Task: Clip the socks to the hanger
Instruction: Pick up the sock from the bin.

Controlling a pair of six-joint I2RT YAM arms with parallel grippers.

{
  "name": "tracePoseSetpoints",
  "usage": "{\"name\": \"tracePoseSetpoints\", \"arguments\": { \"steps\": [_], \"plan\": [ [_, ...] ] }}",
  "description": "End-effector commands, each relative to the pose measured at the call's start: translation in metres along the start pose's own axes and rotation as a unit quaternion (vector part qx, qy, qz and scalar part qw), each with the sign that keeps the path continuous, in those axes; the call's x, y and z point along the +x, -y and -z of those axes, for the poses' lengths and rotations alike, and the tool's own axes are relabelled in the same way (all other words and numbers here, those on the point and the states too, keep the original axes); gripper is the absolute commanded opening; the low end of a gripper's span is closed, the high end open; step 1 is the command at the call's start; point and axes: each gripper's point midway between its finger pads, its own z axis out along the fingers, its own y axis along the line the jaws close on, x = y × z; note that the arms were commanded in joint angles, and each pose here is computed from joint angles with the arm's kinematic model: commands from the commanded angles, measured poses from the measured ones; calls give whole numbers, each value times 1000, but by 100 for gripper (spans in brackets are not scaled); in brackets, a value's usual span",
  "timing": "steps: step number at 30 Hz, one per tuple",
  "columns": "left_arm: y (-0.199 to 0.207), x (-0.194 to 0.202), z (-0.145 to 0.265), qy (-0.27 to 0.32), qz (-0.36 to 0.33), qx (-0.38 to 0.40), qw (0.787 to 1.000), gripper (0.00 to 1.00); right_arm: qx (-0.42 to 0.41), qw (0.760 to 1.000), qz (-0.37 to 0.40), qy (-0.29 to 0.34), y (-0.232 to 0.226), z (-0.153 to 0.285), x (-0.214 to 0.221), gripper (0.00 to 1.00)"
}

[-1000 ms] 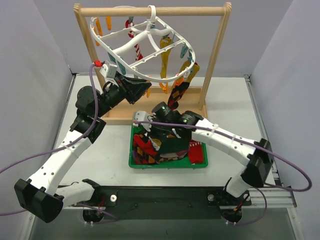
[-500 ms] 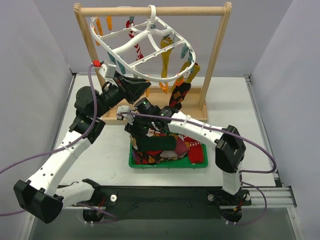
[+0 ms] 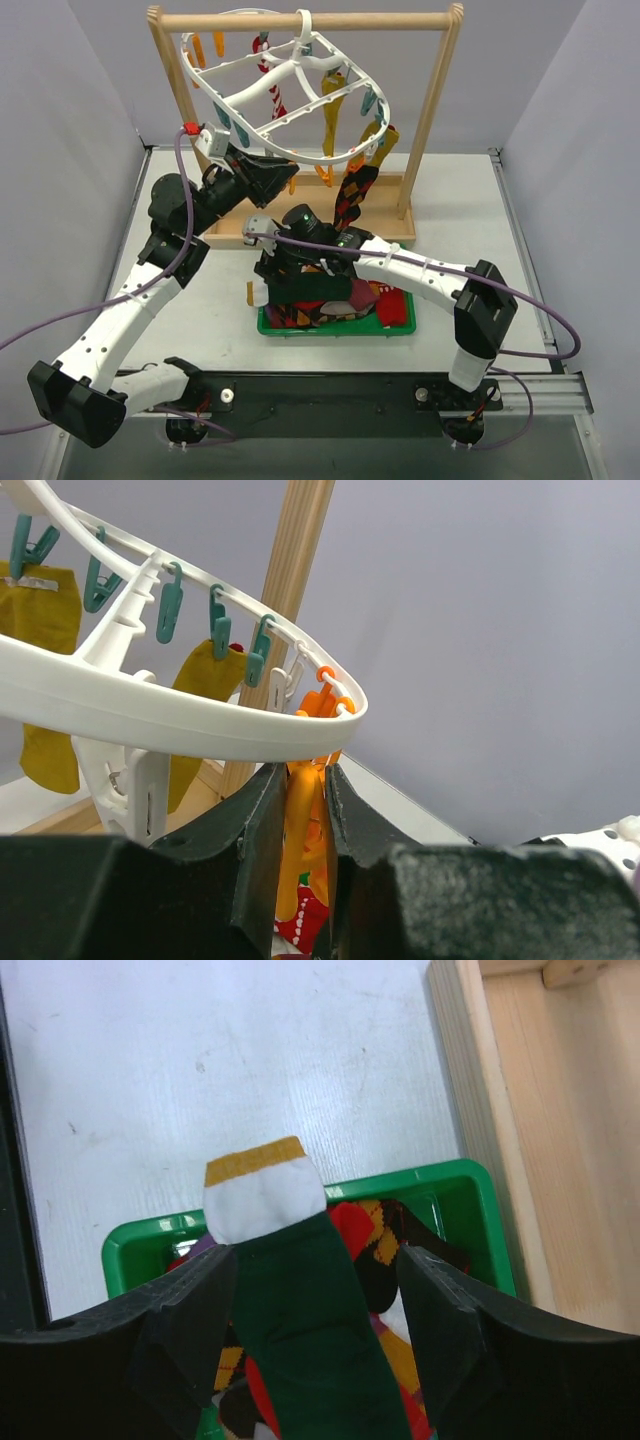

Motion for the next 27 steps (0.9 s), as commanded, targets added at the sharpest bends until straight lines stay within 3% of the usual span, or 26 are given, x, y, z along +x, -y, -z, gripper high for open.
{"name": "tracePoseSetpoints", "arguments": {
  "steps": [1, 10, 15, 27],
  "plan": [
    [20, -9, 8, 3, -4, 33, 999, 0, -24, 997, 54, 57, -23, 8, -43, 66],
    [17, -6, 17, -9, -34, 24, 999, 0, -32, 995, 75, 53, -39, -19, -25, 71],
    [22, -19, 27, -8, -78, 36, 996, 0, 25, 989, 136, 51, -31, -22, -13, 72],
    [25, -12, 36, -29, -69, 32, 997, 0, 61, 972, 226, 31, -64, -60, -16, 72]
  ]
}}
